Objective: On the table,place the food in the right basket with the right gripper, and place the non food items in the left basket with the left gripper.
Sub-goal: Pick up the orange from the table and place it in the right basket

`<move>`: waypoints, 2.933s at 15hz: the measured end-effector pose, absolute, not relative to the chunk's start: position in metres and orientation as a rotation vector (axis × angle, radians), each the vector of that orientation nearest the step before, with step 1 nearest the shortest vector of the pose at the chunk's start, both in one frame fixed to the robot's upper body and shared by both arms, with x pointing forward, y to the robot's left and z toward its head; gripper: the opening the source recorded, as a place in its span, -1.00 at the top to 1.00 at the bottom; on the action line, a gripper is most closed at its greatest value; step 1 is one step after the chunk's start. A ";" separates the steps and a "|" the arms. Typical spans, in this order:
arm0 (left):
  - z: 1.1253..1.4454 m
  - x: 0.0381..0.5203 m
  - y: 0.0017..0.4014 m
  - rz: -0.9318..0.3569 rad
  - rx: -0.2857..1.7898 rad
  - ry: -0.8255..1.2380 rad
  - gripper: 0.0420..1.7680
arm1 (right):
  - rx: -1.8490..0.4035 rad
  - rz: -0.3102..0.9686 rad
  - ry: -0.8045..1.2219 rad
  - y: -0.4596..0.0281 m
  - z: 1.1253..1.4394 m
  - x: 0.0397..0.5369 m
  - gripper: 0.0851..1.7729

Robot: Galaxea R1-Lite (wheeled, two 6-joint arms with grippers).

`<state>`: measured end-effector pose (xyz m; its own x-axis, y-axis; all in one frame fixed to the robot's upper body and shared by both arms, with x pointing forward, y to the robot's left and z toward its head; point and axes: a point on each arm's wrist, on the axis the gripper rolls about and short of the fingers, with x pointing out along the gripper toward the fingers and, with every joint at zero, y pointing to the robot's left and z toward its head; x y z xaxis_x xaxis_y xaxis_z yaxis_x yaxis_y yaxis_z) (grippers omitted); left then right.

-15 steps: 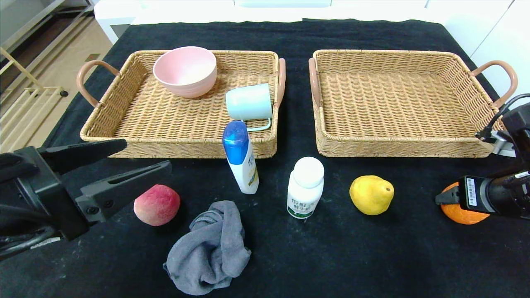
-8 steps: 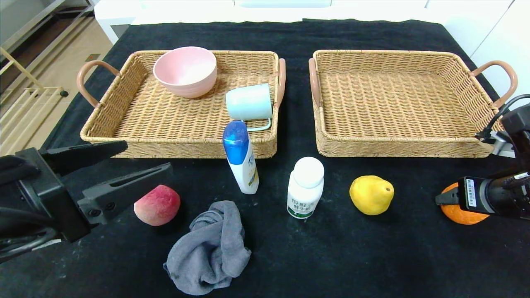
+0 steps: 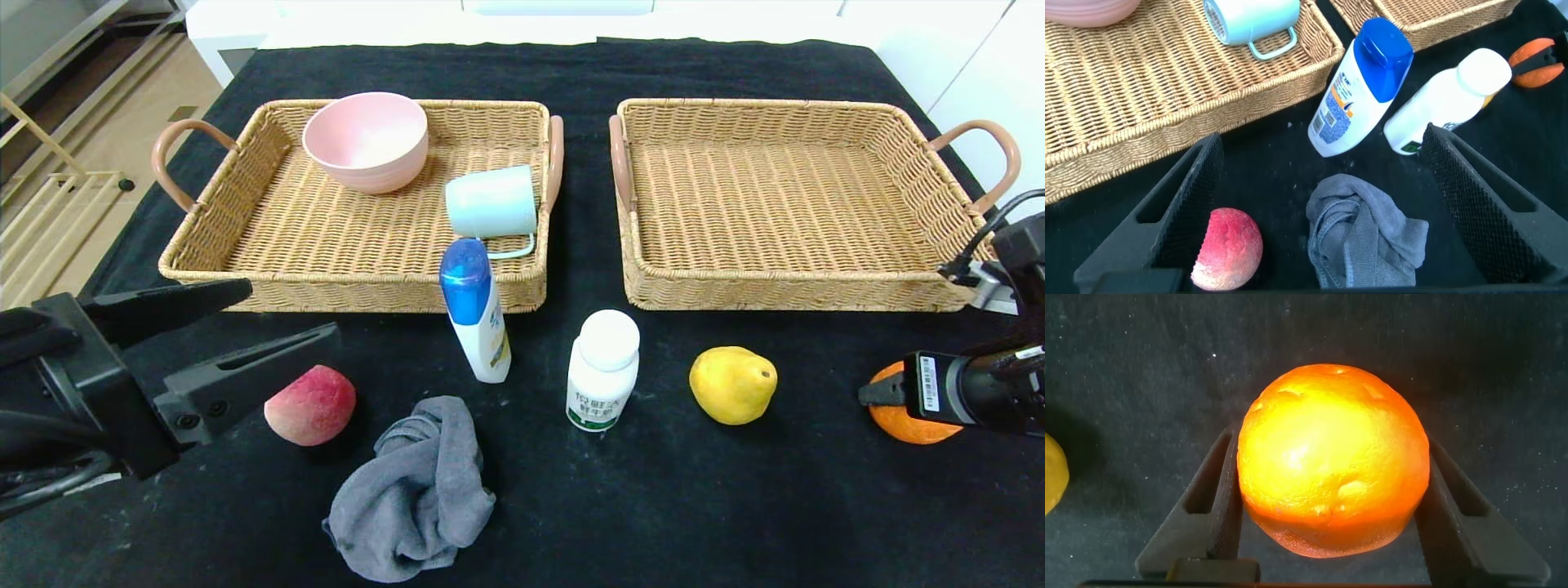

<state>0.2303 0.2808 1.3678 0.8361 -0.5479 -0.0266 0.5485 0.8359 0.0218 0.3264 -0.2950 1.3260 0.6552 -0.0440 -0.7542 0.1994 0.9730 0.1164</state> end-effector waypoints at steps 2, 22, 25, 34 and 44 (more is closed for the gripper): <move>1.368 0.230 0.281 -0.581 0.031 0.018 -1.00 | 0.194 -0.119 0.830 -0.293 1.331 0.320 -0.34; 1.367 0.230 0.281 -0.586 0.059 0.003 -1.00 | 0.046 -0.115 0.451 -0.253 1.438 0.359 -0.34; 1.366 0.230 0.281 -0.586 0.060 0.007 -1.00 | 0.076 -0.127 0.386 -0.251 1.439 0.394 -0.34; 1.365 0.228 0.281 -0.588 0.074 0.008 -1.00 | 0.092 -0.120 0.347 -0.239 1.430 0.445 -0.34; 1.365 0.227 0.281 -0.587 0.074 0.010 -1.00 | 0.075 -0.105 0.351 -0.232 1.422 0.455 -0.64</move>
